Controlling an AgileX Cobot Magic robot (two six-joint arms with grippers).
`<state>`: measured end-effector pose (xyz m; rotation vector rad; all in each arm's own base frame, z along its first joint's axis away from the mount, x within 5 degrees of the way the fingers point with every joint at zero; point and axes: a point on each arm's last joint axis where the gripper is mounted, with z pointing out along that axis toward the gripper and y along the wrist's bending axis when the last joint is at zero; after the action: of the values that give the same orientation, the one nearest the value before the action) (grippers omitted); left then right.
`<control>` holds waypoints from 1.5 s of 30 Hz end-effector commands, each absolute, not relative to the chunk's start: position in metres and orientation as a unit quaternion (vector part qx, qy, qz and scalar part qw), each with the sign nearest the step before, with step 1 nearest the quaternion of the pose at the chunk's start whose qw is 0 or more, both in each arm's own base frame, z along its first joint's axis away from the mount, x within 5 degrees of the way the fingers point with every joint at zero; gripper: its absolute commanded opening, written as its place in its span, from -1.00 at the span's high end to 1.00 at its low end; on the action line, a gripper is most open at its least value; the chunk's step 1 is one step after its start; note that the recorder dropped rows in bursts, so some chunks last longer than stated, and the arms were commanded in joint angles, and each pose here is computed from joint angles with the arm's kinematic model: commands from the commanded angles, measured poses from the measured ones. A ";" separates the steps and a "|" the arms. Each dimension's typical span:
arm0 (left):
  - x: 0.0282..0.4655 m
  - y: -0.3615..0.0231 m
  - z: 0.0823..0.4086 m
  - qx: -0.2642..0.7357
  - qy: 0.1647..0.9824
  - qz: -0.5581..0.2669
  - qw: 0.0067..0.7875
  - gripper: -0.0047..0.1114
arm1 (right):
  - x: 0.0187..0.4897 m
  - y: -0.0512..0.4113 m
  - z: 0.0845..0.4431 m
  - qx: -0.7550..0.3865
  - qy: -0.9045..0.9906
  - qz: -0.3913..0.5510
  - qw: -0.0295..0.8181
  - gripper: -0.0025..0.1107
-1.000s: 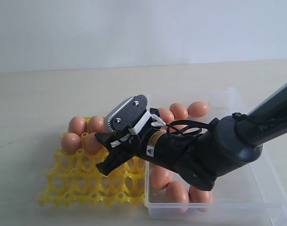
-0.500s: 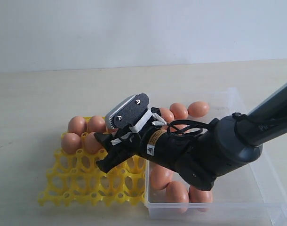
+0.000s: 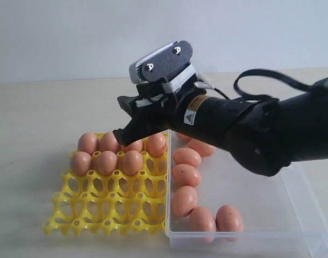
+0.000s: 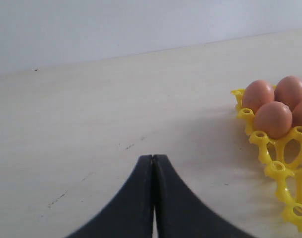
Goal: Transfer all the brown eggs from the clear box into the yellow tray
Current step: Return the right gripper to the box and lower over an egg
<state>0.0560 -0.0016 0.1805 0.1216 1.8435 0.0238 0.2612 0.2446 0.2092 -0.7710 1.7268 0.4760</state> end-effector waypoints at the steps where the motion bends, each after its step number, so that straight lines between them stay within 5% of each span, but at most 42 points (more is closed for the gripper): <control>1: 0.056 -0.002 0.183 0.053 0.792 0.005 0.608 0.92 | 0.249 0.229 0.232 -0.323 0.774 0.187 0.511 0.58; 6: 0.056 -0.002 0.183 0.053 0.792 0.005 0.608 0.92 | 0.231 0.212 0.244 -0.346 0.814 0.155 0.441 0.78; 21: 0.056 -0.002 0.183 0.053 0.792 0.005 0.608 0.92 | 0.214 0.124 0.241 -0.225 0.973 0.027 0.053 0.80; 29: 0.056 -0.002 0.183 0.053 0.792 0.005 0.608 0.92 | 0.227 0.143 0.212 -0.179 0.977 0.115 0.008 0.76; 38: 0.056 -0.002 0.183 0.053 0.792 0.005 0.608 0.92 | 0.239 0.156 0.188 -0.151 0.978 0.148 -0.004 0.11; 45: 0.056 -0.002 0.183 0.053 0.792 0.005 0.608 0.92 | 0.245 0.156 0.186 -0.145 0.978 0.145 0.022 0.10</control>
<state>0.0560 -0.0016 0.1805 0.1216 1.8435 0.0238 0.2406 0.1563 0.1860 -0.4610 3.0496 0.4546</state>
